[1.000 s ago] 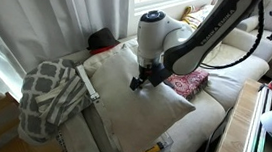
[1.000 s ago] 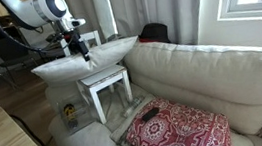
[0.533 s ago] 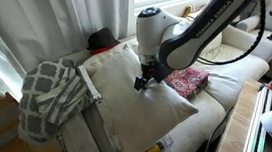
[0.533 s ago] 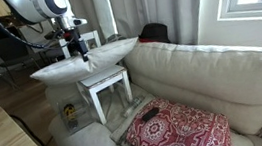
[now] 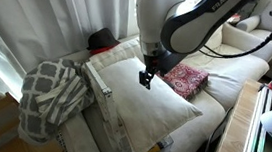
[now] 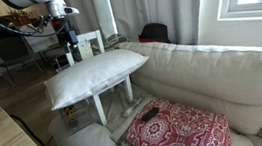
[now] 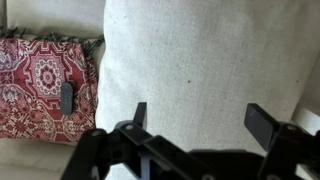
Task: Put the remote controller on the beige pillow
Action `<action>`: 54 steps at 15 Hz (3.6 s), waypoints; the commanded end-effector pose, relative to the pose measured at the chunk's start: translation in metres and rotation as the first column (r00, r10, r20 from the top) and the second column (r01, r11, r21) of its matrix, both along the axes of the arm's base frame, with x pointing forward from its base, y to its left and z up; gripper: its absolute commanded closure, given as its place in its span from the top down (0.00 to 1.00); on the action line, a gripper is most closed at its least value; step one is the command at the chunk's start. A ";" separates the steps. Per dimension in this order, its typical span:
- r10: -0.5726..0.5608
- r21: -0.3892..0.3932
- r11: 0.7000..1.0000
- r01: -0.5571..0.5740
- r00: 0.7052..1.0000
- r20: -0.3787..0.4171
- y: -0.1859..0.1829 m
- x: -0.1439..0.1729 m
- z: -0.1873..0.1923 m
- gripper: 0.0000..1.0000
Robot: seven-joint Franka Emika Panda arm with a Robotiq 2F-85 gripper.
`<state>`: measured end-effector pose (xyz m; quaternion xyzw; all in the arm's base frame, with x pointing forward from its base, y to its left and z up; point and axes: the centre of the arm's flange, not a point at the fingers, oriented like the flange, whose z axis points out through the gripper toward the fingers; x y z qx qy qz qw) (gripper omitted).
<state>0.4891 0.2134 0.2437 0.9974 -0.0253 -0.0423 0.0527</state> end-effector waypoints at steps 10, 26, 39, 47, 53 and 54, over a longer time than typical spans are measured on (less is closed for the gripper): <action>0.020 0.003 1.000 -0.020 0.999 0.041 0.009 -0.002 0.041 1.00; -0.216 0.079 0.976 0.204 0.958 0.191 -0.271 0.010 -0.139 1.00; -0.306 0.069 0.952 0.299 0.934 0.183 -0.294 -0.003 -0.181 1.00; -0.140 0.138 0.983 0.122 0.983 0.121 -0.340 0.031 -0.250 1.00; -0.033 0.157 0.987 0.026 0.999 0.040 -0.372 0.042 -0.304 1.00; -0.031 0.169 0.985 0.023 0.999 0.040 -0.372 0.044 -0.311 1.00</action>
